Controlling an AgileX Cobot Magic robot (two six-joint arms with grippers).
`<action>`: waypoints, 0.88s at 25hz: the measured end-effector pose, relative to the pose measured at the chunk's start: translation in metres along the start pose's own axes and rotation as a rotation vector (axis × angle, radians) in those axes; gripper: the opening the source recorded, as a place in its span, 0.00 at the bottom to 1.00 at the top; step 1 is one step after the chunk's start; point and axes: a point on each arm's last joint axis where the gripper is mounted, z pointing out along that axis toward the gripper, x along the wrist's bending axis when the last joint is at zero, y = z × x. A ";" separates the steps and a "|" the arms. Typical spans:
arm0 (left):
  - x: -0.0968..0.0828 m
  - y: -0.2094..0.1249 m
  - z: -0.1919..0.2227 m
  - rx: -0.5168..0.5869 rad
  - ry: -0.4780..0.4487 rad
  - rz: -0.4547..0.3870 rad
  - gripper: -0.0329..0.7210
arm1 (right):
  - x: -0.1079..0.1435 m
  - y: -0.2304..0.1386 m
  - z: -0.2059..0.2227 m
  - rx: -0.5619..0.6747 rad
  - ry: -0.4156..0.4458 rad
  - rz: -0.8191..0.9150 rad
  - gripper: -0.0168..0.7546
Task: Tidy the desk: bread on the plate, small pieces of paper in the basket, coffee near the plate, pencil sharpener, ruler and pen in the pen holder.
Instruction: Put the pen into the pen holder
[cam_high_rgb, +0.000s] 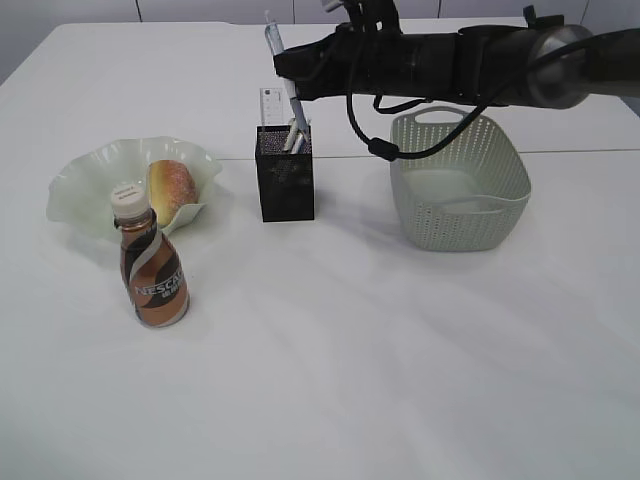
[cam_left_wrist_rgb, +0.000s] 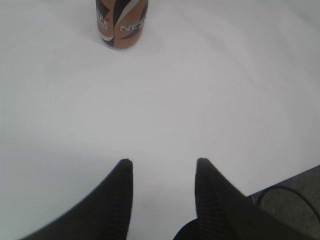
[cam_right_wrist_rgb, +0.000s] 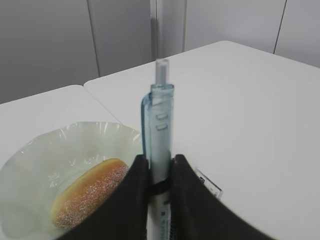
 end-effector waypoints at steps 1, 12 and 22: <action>0.000 0.000 0.002 0.006 0.001 -0.001 0.45 | 0.000 -0.001 0.000 0.001 0.000 0.000 0.12; 0.000 0.003 0.008 0.014 0.002 -0.007 0.45 | -0.001 -0.016 0.005 0.022 0.003 0.025 0.12; 0.000 0.005 0.008 -0.007 0.000 -0.007 0.45 | -0.008 -0.002 0.011 -0.029 -0.005 0.025 0.12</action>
